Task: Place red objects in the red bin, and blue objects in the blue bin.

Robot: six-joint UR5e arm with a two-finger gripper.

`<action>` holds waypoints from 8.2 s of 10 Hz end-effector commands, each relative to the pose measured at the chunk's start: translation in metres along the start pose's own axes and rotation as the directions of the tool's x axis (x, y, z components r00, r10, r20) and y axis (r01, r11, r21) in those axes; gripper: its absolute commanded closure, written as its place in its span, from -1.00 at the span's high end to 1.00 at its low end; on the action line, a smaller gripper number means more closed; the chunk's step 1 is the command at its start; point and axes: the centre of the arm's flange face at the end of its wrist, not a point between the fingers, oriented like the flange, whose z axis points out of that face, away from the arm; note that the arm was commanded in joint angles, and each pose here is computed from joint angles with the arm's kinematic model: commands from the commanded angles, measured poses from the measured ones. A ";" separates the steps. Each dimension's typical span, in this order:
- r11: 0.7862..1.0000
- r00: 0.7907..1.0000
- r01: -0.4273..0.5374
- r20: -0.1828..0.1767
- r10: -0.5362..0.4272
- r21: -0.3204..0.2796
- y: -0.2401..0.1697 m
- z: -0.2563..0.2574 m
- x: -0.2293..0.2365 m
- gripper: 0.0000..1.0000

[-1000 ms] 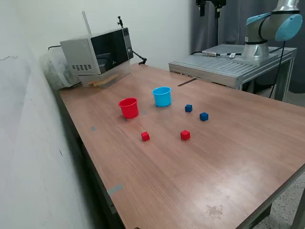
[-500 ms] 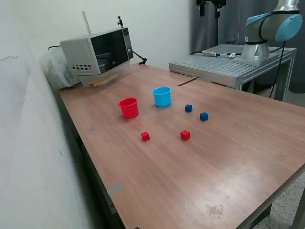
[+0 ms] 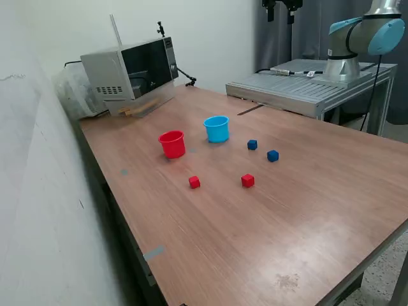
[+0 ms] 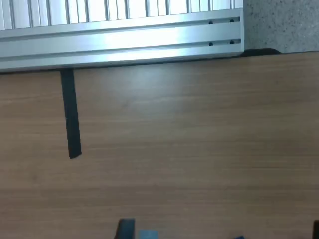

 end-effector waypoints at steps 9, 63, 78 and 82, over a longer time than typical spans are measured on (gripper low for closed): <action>0.995 0.997 0.060 -0.036 -0.063 -0.082 0.004 -0.030 0.027 1.00; 0.961 0.967 -0.234 0.069 0.246 -0.148 0.241 0.220 -0.054 -1.00; 0.868 0.868 0.490 -0.051 -0.494 -0.080 0.184 0.255 0.031 1.00; 0.768 0.767 0.626 -0.072 -0.638 -0.132 0.154 0.235 0.107 1.00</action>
